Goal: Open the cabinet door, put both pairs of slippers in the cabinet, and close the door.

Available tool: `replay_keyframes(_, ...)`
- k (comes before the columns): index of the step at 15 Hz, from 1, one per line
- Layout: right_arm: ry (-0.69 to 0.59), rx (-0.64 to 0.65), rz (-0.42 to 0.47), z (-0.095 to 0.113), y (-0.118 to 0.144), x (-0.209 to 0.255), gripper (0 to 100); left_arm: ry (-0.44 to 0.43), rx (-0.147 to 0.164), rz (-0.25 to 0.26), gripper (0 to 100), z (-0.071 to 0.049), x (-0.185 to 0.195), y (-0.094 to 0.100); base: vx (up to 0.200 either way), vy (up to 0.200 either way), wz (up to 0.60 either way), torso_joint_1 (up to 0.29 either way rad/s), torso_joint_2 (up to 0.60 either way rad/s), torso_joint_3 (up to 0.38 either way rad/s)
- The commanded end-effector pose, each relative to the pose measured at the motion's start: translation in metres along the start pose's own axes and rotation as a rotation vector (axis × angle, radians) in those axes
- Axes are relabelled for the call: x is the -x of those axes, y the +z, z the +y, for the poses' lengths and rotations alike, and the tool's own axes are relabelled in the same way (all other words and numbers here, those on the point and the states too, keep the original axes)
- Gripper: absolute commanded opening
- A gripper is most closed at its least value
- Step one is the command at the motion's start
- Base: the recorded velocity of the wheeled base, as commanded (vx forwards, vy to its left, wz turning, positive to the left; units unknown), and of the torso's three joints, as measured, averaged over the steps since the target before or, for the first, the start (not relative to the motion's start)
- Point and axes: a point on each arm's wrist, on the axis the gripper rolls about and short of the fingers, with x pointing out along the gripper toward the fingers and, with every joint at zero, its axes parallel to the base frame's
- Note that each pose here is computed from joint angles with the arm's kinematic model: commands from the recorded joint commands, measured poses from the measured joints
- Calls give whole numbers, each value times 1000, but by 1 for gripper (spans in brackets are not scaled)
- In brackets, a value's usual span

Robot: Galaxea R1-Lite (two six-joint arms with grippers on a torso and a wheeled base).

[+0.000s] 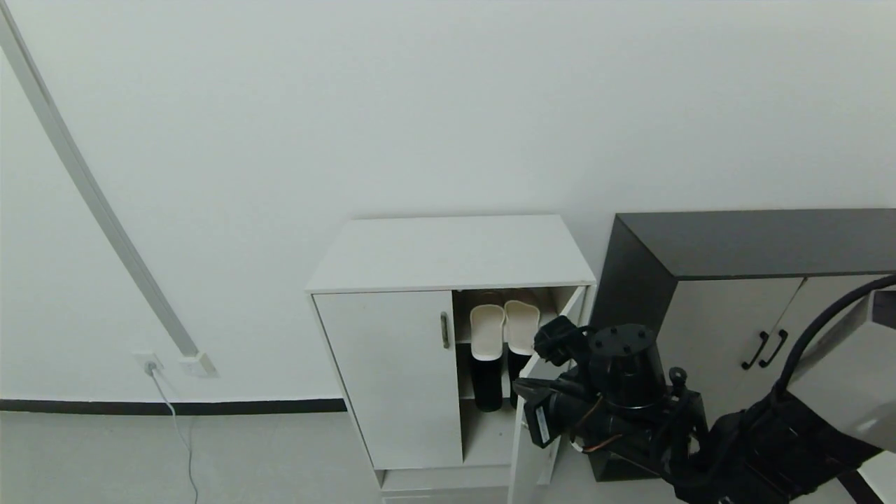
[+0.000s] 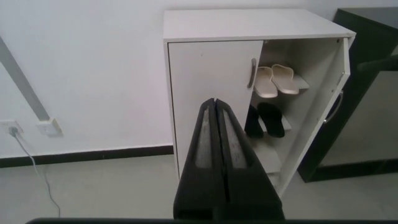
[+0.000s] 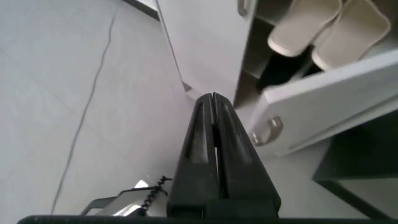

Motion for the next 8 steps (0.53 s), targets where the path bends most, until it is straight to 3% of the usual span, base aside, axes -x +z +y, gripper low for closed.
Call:
replay_keyframes(1, -12, 32, 46, -4, -18, 8, 0, 0, 0, 2, 0, 0, 0, 0, 0, 0, 0, 0, 0, 0)
replay_keyframes(4, -32, 33, 89, -11, -38, 25, 0, 0, 0, 0, 0, 0, 0, 0, 0, 0, 0, 0, 0, 0)
replay_keyframes(8, -39, 34, 109, -14, -66, 50, 0, 0, 0, 2, 0, 0, 0, 0, 200, 0, 0, 0, -2, 0)
